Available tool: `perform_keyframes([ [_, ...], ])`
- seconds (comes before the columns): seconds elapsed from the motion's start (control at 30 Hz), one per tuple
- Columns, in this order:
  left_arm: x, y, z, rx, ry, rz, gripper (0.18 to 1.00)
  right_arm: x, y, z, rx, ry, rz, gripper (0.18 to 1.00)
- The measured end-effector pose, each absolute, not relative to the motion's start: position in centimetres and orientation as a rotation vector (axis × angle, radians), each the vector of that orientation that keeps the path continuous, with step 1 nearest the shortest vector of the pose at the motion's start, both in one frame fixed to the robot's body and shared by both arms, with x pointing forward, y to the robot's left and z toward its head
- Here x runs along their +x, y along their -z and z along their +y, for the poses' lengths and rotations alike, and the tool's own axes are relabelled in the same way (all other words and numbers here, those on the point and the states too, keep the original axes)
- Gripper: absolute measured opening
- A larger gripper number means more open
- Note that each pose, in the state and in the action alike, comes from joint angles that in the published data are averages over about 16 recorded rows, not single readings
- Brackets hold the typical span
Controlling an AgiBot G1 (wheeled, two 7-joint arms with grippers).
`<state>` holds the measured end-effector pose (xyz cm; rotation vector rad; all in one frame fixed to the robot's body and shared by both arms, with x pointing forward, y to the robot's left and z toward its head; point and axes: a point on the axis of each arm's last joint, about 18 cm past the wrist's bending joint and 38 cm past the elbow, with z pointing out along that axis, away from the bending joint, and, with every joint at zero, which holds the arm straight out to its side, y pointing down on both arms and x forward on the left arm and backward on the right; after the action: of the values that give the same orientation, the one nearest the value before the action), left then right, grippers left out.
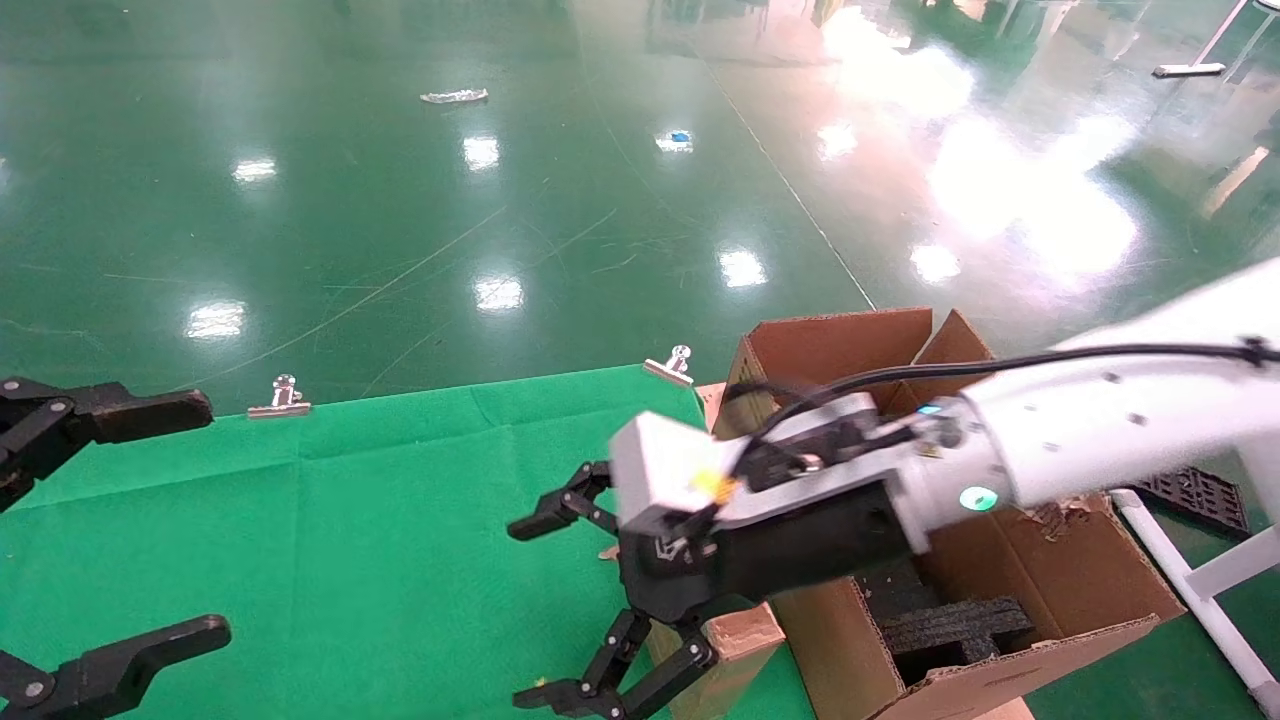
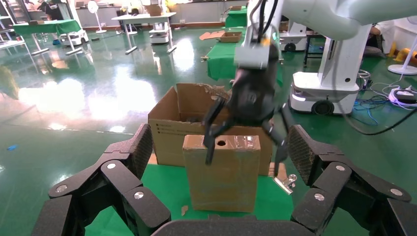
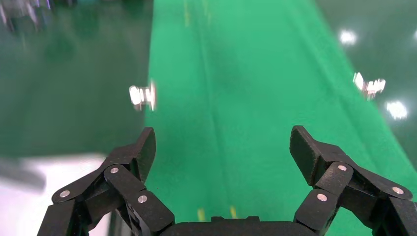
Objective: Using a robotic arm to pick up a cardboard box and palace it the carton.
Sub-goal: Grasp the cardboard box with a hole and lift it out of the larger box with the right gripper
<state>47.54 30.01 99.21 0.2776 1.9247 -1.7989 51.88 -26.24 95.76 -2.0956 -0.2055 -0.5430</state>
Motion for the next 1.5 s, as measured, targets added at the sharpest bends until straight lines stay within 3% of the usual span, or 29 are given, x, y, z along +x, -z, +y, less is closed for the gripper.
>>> perform_keyframes([
  [0.37, 47.5, -99.2, 30.0, 0.278, 1.799, 1.925, 1.001, 54.6, -97.8, -26.1, -2.447, 0.717, -0.242, 1.000],
  [0.77, 47.5, -99.2, 30.0, 0.278, 1.799, 1.925, 1.001, 54.7, -102.2, -27.2, -2.677, 0.890, -0.293, 1.000],
  [1.27, 47.5, -99.2, 30.0, 0.278, 1.799, 1.925, 1.001, 54.6, -102.2, -26.5, -2.858, 0.858, -0.287, 1.000],
  [1.5, 47.5, -99.2, 30.0, 0.278, 1.799, 1.925, 1.001, 54.7, -102.4, -26.3, -2.832, 0.805, -0.049, 1.000],
])
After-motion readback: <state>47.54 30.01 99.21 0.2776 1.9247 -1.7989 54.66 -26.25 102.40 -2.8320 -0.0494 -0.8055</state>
